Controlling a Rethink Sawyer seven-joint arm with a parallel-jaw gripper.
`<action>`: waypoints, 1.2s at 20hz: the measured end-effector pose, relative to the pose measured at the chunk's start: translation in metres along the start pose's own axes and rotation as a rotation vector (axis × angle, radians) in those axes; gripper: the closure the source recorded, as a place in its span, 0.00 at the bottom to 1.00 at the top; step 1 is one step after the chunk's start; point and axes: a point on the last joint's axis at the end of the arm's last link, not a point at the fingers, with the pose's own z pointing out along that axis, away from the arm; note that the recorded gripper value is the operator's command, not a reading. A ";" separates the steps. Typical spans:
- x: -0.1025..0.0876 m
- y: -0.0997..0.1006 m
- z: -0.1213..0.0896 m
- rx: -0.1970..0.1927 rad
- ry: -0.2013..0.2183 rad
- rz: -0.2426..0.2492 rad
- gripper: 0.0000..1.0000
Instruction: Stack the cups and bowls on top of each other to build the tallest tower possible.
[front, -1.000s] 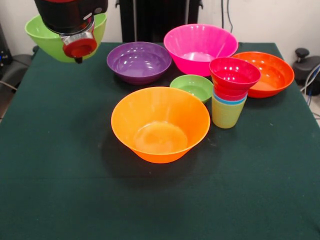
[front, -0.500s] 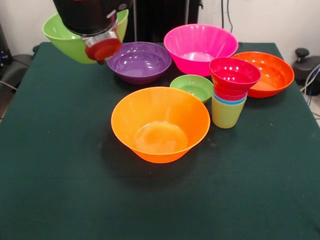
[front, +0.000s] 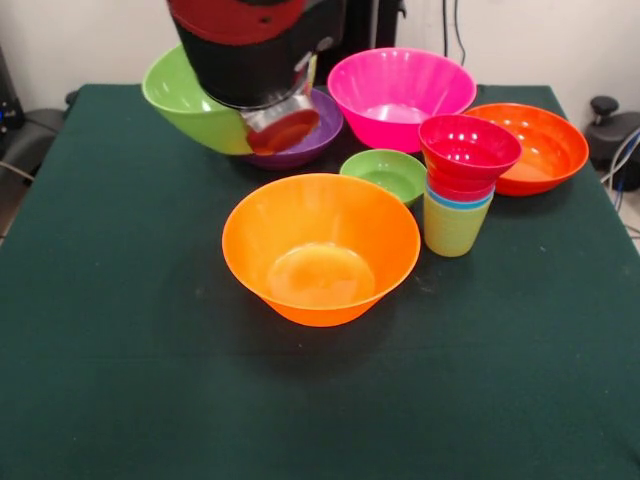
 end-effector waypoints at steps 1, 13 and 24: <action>0.003 0.004 0.000 0.010 0.001 -0.004 1.00; 0.042 0.021 -0.033 0.192 0.025 0.005 1.00; 0.050 0.007 -0.094 0.207 -0.010 0.046 1.00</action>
